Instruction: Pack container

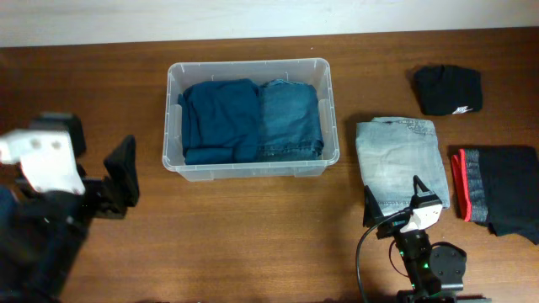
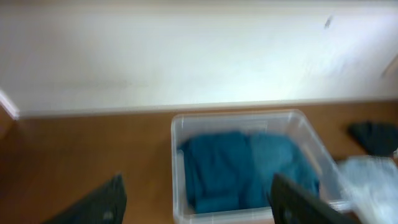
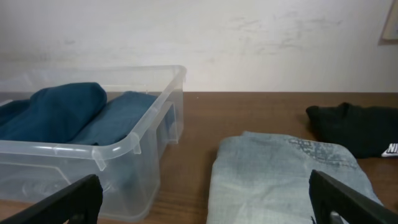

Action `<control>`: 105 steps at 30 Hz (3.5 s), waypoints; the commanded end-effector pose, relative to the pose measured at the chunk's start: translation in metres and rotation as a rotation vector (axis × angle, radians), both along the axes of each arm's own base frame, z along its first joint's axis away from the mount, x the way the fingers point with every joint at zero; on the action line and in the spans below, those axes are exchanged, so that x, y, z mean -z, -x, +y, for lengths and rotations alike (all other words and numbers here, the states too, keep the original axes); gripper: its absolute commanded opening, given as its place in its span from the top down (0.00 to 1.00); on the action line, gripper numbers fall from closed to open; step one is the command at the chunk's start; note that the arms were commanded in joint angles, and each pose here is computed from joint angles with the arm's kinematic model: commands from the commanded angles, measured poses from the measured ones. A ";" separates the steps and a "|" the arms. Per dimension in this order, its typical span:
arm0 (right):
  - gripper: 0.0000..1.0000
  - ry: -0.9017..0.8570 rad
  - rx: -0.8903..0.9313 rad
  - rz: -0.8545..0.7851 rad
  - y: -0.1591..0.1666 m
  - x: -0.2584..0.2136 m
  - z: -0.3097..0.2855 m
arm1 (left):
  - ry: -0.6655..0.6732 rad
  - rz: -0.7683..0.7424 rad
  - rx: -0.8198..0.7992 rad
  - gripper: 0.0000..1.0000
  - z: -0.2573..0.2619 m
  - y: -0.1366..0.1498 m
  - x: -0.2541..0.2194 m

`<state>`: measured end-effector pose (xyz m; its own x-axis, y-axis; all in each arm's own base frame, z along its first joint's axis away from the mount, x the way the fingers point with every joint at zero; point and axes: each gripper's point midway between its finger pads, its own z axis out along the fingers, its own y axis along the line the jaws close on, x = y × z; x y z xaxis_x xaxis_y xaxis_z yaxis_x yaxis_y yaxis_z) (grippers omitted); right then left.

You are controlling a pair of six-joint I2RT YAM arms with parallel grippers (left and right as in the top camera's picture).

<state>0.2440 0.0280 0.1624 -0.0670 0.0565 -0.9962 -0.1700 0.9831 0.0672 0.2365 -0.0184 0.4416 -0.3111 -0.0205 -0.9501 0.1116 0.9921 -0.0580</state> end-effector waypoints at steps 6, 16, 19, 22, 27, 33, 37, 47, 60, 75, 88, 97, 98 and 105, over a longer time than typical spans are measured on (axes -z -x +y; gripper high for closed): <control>0.02 0.000 0.017 0.004 0.000 0.002 -0.003 | 0.029 0.066 0.006 0.05 -0.001 -0.038 0.106; 0.02 0.000 0.017 0.004 0.000 0.002 -0.003 | -0.146 0.249 -0.386 0.01 0.073 -0.059 0.178; 0.02 0.000 0.017 0.004 0.000 0.002 -0.003 | -0.180 0.289 -0.437 0.01 0.083 -0.062 0.188; 0.02 0.000 0.017 0.004 0.000 0.002 -0.003 | -0.215 0.329 -0.487 0.00 0.093 -0.065 0.197; 0.02 0.000 0.016 0.002 0.000 0.002 -0.003 | -0.272 0.366 -0.600 0.01 0.115 -0.064 0.205; 0.01 -0.036 -0.015 0.009 0.001 0.002 0.002 | -0.130 0.359 -0.591 0.01 0.123 -0.068 0.210; 0.01 -0.225 -0.060 0.050 0.002 0.002 0.012 | -0.062 0.364 -0.564 0.01 0.128 -0.068 0.213; 0.02 -0.317 -0.223 0.008 0.012 -0.026 0.037 | -0.054 0.401 -0.601 0.01 0.139 -0.058 0.220; 0.02 -0.304 0.323 0.064 0.052 -0.099 -0.050 | -0.054 0.401 -0.601 0.01 0.139 -0.058 0.220; 0.01 -0.078 0.161 0.732 0.034 -0.082 -0.020 | -0.054 0.401 -0.601 0.01 0.139 -0.058 0.220; 0.01 -0.429 0.745 1.077 0.012 -0.032 -0.091 | -0.054 0.401 -0.601 0.01 0.139 -0.058 0.220; 0.02 -0.535 0.617 1.122 0.004 -0.021 -0.112 | -0.054 0.401 -0.601 0.01 0.139 -0.058 0.220; 0.02 -0.503 0.558 1.108 0.000 -0.023 -0.113 | -0.054 0.401 -0.601 0.01 0.139 -0.058 0.220; 0.02 -0.244 0.316 1.024 -0.020 -0.029 -0.122 | -0.054 0.401 -0.601 0.01 0.139 -0.058 0.220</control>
